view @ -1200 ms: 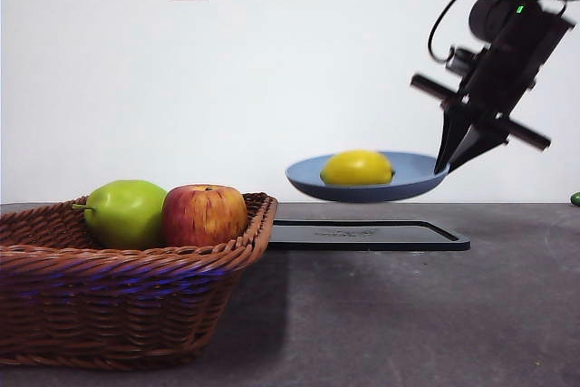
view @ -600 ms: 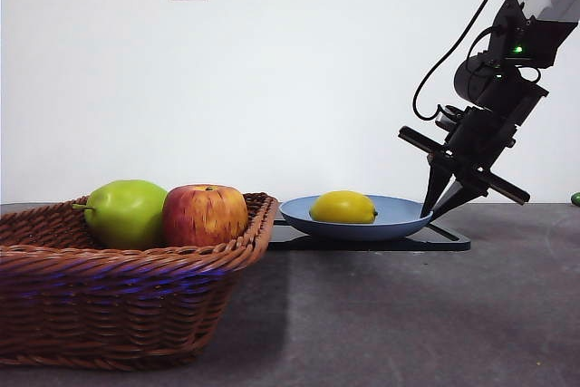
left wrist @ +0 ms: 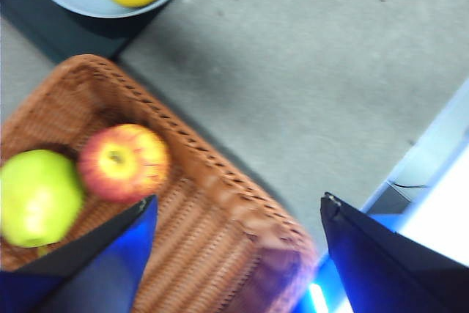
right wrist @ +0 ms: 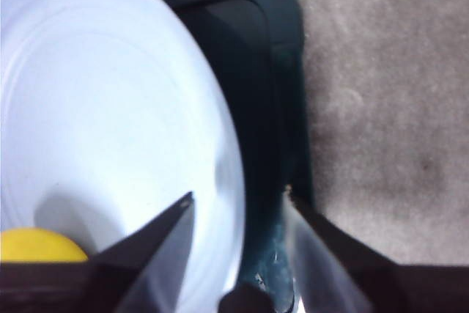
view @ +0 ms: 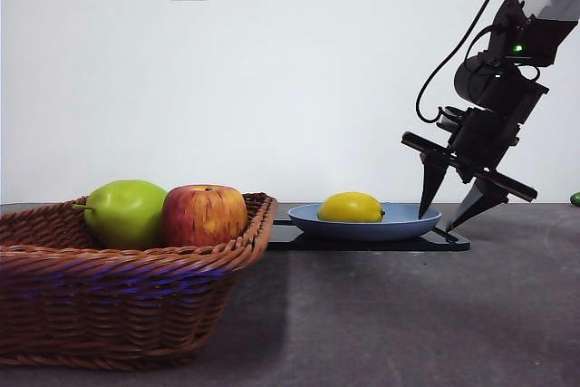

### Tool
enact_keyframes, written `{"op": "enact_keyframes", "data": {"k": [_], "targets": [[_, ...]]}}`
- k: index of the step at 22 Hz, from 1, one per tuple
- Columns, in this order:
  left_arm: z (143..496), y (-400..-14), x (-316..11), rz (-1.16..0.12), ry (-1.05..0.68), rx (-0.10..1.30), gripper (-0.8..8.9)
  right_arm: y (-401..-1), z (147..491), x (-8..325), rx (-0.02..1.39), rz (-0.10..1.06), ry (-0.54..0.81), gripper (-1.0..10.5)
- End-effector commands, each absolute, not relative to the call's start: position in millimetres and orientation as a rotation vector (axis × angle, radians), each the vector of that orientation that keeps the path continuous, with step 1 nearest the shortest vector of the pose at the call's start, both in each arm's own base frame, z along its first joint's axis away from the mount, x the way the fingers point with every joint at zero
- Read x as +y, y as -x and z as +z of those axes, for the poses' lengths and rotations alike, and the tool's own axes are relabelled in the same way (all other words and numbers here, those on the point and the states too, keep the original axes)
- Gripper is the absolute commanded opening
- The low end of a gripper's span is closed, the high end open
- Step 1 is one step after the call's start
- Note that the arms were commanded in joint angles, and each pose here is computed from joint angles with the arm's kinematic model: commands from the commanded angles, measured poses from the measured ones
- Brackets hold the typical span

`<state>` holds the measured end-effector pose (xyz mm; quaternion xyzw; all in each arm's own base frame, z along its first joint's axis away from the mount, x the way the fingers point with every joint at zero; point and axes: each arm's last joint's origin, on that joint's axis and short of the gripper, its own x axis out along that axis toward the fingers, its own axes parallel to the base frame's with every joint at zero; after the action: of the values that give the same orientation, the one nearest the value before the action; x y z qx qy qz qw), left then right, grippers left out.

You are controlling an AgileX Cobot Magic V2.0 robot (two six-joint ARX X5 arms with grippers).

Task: Take the lemon from the basket,put the lemon in the plate,hand out the plate

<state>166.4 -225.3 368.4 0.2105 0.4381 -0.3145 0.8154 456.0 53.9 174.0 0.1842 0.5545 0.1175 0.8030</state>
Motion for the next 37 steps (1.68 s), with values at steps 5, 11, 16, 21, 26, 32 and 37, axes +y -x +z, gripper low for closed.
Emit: {"op": "enact_keyframes", "data": {"k": [5, 11, 16, 21, 26, 32, 37], "targets": [[372.0, -172.8, -227.3, -0.662, -0.479, 0.875, 3.40, -441.2, 245.6, 48.8, 1.026, 0.310, -0.316, 2.4], [373.6, -201.0, -206.4, -0.602, -0.505, 0.842, 0.15, -386.5, 331.0, 44.0, 0.916, 0.379, -0.200, 0.6], [374.8, -235.2, -164.3, -0.459, -0.443, 0.869, 0.06, -337.4, 372.8, 48.3, 0.851, 0.431, -0.124, 0.0], [389.8, -237.6, -124.2, -0.472, -0.267, 0.735, 0.06, -274.8, 390.5, 60.5, 0.608, 0.363, -0.024, 0.0], [373.6, -198.4, -87.8, -0.412, -0.192, 0.504, 0.06, -203.4, 373.2, 72.3, 0.328, 0.429, -0.001, 0.0], [327.1, -138.5, -60.2, -0.401, -0.153, 0.361, 0.06, -136.6, 327.6, 70.8, 0.148, 0.388, -0.004, 0.0], [307.0, -102.3, -44.1, -0.396, -0.132, 0.260, 0.06, -110.3, 290.3, 66.3, 0.128, 0.425, -0.072, 0.0]]}}
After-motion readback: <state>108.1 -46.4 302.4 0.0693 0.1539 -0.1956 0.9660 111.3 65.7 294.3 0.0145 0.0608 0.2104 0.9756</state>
